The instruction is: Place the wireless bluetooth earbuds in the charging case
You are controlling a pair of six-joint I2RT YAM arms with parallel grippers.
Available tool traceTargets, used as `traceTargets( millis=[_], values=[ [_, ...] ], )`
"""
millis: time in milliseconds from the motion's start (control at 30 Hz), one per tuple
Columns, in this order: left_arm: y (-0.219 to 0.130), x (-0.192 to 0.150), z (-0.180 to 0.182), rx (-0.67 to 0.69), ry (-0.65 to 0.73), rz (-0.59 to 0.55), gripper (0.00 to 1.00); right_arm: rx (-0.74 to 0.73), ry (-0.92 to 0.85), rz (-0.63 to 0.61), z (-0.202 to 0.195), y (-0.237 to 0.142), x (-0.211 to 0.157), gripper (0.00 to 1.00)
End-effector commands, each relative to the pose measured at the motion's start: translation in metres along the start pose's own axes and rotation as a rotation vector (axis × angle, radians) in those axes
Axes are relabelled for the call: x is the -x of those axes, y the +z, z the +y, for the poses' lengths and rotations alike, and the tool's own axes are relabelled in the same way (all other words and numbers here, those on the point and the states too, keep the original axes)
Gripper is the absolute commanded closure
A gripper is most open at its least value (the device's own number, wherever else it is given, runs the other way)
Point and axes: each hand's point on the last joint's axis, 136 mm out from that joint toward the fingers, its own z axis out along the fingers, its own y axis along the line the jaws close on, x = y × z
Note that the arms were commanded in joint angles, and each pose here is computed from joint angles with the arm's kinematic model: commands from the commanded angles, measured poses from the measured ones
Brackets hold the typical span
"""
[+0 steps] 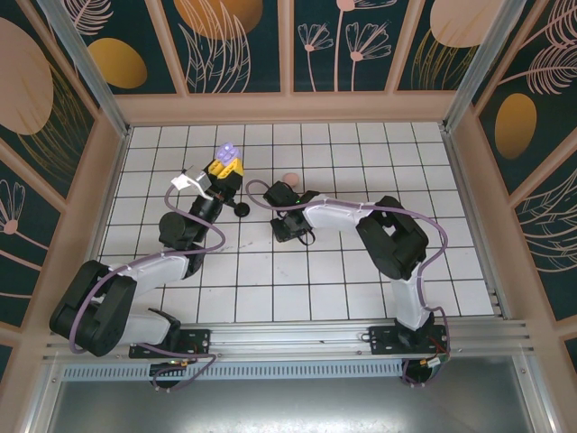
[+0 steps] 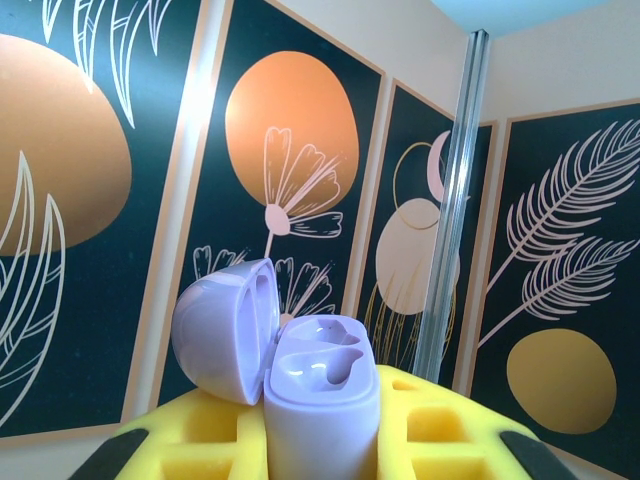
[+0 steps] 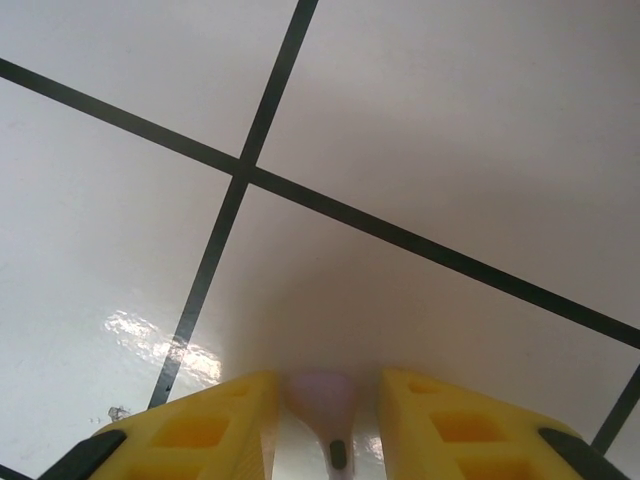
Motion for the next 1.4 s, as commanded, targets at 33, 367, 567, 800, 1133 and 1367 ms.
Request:
traceTargets(
  millis=[33, 367, 567, 800, 1133, 1367],
  values=[
    [0.0, 0.006, -0.005, -0.019, 0.01, -0.018, 1.0, -0.02, -0.008, 0.028, 0.0, 0.013, -0.005, 0.68],
    [0.0, 0.004, -0.009, -0.042, 0.009, -0.007, 1.0, -0.022, 0.017, 0.018, -0.002, 0.014, -0.001, 0.66],
    [0.001, 0.003, -0.008, -0.04, 0.01, -0.003, 1.0, -0.01, 0.07, 0.024, -0.004, 0.014, 0.005, 0.64],
    [0.001, 0.001, -0.008, -0.042, 0.013, 0.002, 1.0, -0.024, 0.097, 0.049, -0.004, 0.017, 0.001, 0.65],
    [0.001, 0.002, -0.009, -0.048, 0.011, 0.0, 1.0, -0.083, 0.098, 0.064, -0.01, 0.015, -0.012, 0.66],
    [0.001, 0.002, -0.01, -0.05, 0.007, 0.001, 1.0, -0.099, 0.102, 0.068, -0.012, 0.016, -0.016, 0.68]
  ],
)
